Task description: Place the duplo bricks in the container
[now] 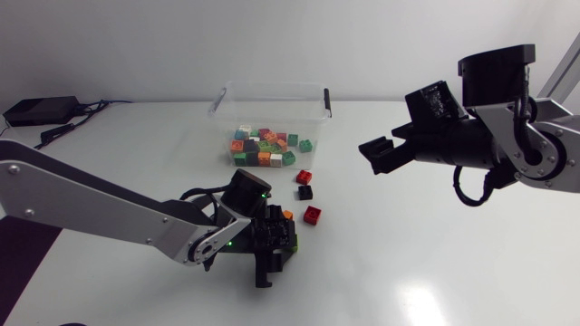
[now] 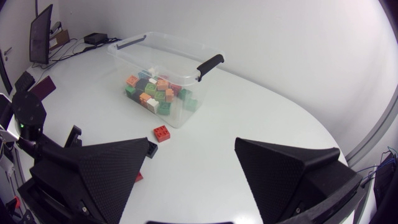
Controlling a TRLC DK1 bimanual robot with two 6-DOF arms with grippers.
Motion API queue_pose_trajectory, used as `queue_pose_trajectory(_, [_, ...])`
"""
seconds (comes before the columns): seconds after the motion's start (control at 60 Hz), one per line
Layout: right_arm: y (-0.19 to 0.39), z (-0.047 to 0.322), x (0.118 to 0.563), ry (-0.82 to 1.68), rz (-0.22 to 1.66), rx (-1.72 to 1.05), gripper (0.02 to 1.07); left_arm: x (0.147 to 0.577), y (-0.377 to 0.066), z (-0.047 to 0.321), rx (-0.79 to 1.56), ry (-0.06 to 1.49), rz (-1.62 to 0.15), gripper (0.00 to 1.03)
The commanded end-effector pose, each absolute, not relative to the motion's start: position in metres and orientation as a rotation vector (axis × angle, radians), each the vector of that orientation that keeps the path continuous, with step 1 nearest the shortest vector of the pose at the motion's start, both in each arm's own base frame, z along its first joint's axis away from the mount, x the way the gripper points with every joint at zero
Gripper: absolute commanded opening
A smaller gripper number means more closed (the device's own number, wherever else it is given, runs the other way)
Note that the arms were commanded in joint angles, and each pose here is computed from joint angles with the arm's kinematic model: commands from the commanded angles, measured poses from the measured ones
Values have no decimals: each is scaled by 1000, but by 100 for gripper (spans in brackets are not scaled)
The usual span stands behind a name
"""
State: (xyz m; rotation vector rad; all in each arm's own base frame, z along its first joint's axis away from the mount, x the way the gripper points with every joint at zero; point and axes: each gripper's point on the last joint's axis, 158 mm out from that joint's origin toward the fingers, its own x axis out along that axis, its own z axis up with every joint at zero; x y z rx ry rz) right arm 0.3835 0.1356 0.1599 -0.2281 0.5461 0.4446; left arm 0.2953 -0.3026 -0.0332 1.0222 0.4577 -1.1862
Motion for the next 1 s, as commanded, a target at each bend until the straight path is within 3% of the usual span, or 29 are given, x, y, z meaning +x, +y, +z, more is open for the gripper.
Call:
queue_pose_trajectory(0.0, [140, 149, 375, 557, 462, -233, 102, 290, -294, -58, 1041, 530, -1192, 48])
queue_pose_trajectory(0.1, [140, 144, 372, 567, 464, -235, 102, 290, -293, -63, 1042, 545, -1193, 37])
queue_pose_trajectory(0.283, [147, 130, 366, 599, 490, -256, 102, 296, -292, -64, 1040, 559, -1185, 37])
queue_pose_trajectory(0.6, [154, 120, 358, 629, 519, -270, 102, 288, -282, -71, 966, 725, -1304, 37])
queue_pose_trajectory(0.75, [160, 106, 356, 669, 542, -282, 102, 278, -281, -71, 938, 750, -1349, 22])
queue_pose_trajectory(0.983, [172, 70, 350, 776, 611, -322, 102, 264, -275, -47, 916, 716, -1375, 21])
